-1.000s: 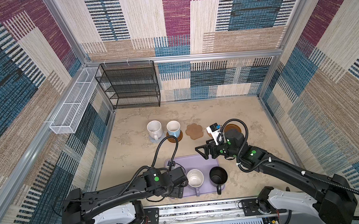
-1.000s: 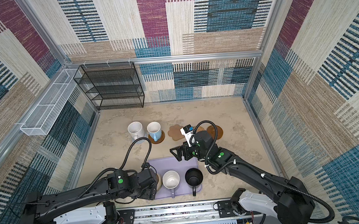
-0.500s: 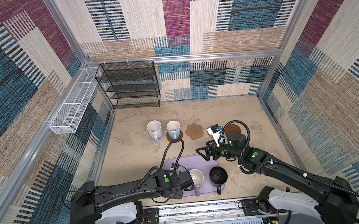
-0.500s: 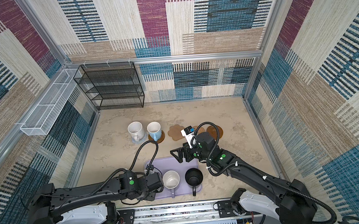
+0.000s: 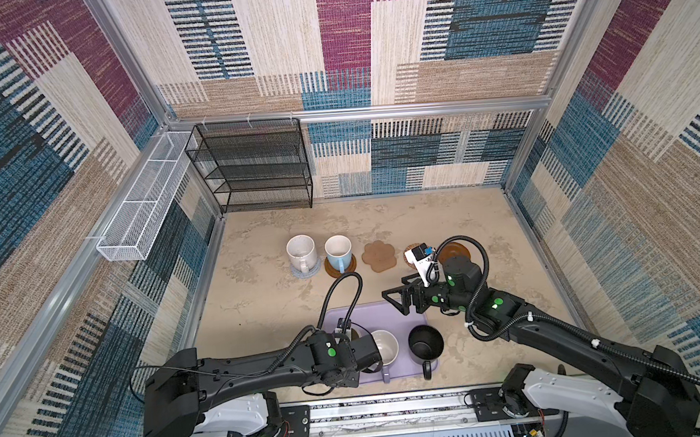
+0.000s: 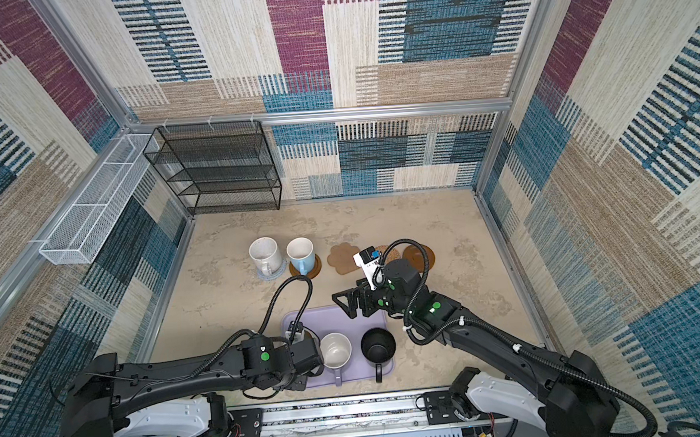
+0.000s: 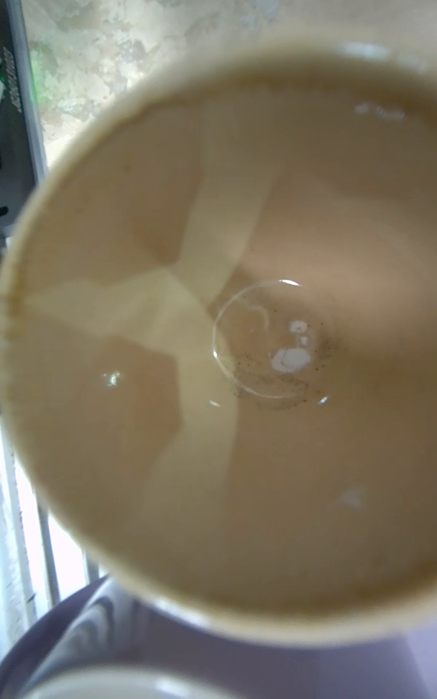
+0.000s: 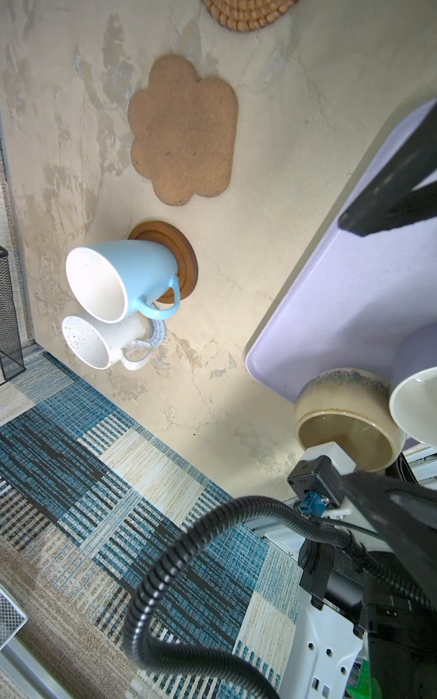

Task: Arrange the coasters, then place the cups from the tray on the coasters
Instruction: 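Lower left gripper onto the cream glazed mug on the tray and grasp it, then lift and carry the cream mug with left gripper toward the cork paw coaster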

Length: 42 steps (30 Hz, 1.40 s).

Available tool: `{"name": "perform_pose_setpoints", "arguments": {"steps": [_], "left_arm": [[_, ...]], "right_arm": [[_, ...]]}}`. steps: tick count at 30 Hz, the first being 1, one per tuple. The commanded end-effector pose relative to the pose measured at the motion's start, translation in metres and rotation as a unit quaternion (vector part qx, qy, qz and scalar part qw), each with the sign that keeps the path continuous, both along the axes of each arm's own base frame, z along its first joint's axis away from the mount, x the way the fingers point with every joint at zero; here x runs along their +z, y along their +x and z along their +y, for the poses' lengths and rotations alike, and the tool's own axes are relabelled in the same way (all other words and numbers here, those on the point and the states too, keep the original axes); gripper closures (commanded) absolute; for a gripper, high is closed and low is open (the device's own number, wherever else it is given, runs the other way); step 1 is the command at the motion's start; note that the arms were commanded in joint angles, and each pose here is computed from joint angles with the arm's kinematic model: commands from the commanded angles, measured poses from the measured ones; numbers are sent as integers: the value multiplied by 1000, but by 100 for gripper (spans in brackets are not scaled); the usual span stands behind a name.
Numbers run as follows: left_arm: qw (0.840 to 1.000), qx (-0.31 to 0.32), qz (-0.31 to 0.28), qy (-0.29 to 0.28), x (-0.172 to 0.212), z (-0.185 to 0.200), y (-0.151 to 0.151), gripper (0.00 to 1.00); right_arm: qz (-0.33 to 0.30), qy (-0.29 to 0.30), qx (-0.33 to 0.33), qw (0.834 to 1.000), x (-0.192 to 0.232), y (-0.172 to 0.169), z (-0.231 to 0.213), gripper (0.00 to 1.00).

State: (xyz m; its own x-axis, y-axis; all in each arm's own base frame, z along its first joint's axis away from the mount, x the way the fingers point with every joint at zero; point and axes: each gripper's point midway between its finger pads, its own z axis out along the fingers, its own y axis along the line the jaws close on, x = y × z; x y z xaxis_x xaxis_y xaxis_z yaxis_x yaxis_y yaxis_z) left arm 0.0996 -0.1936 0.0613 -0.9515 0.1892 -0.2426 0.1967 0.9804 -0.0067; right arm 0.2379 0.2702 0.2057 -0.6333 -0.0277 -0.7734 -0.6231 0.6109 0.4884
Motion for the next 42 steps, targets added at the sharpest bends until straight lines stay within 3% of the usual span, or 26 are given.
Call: {"name": "perform_pose_setpoints", "arguments": {"steps": [1,4,14,25,33,42], "left_arm": [[1000,9,-14,-2,0,-1,5,95],[1000,10,-23,3,4,2,8,100],[998,15,-58,16,23,11,19,100],[997,20,-73,-6,40,13,25,100],[993,17,-119,-5,83,8,58,100],[986,-11,-166,-11,130,-38,110,100]], "right_arm": [[-11,21,3,1000,9,0,3,0],[-13,20,2,1000,8,-1,2,0],[-20,26,8,999,7,-2,2,0],[-21,22,1,1000,3,0,-1,0],[-38,71,32,996,18,5,-4,0],[-53,101,-15,993,40,42,-30,1]]}}
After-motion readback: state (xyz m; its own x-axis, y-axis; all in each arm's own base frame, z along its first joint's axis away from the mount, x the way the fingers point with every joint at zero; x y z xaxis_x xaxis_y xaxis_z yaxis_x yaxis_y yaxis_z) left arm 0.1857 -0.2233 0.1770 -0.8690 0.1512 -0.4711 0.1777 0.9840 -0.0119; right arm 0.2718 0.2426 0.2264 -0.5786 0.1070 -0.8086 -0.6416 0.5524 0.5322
